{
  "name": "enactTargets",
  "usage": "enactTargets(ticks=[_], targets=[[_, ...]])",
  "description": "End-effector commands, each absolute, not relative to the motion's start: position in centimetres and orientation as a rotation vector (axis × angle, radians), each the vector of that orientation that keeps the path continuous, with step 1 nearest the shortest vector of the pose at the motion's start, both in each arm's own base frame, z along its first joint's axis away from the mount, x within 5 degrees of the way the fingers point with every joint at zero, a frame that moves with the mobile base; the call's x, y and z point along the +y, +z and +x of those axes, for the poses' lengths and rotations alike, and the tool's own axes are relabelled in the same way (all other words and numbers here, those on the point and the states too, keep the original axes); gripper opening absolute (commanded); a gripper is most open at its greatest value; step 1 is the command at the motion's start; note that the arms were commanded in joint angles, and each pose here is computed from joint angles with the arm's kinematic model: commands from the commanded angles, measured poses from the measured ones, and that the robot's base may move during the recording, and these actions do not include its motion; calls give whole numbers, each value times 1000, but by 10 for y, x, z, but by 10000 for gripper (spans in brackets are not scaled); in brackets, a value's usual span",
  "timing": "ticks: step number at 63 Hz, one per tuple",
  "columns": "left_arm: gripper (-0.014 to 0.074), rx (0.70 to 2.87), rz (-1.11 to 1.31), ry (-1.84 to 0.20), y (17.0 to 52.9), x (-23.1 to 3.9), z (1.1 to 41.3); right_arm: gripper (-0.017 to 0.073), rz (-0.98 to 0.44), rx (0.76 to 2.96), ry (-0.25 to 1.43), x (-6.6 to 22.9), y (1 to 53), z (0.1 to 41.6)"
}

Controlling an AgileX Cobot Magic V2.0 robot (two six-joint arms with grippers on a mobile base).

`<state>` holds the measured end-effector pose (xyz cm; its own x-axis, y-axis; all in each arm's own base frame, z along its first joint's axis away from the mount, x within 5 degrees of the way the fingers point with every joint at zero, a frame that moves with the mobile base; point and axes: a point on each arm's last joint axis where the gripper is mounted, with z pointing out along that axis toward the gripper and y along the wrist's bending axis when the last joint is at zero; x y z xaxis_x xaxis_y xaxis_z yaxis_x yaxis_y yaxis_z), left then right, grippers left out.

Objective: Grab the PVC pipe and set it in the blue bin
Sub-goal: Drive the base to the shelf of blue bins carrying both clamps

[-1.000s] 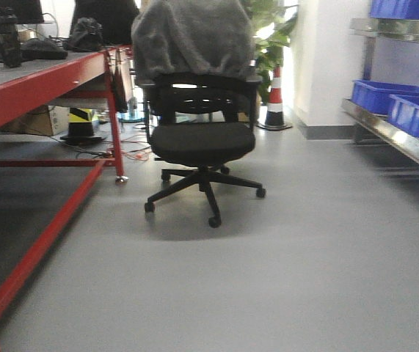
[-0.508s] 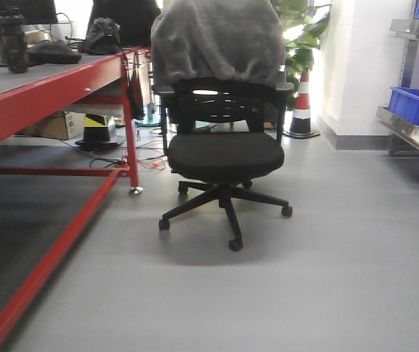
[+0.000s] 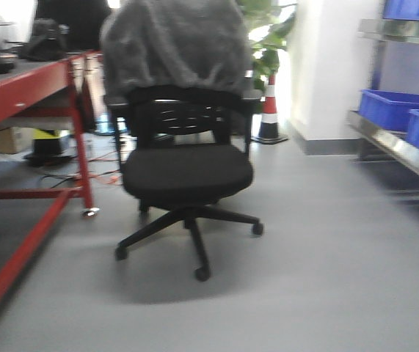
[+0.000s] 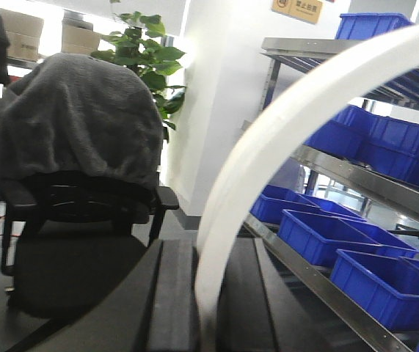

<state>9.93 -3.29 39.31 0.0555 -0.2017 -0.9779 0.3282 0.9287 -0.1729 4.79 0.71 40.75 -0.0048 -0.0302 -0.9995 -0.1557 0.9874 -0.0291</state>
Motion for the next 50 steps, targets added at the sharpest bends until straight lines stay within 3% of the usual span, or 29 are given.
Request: enactTargets(ticks=[1, 50], targets=[[-111, 1434, 99, -406, 396, -32, 97, -161, -145, 1542, 82, 6, 410, 47], [-111, 1434, 99, -406, 396, -32, 97, -161, -145, 1542, 82, 6, 410, 47]])
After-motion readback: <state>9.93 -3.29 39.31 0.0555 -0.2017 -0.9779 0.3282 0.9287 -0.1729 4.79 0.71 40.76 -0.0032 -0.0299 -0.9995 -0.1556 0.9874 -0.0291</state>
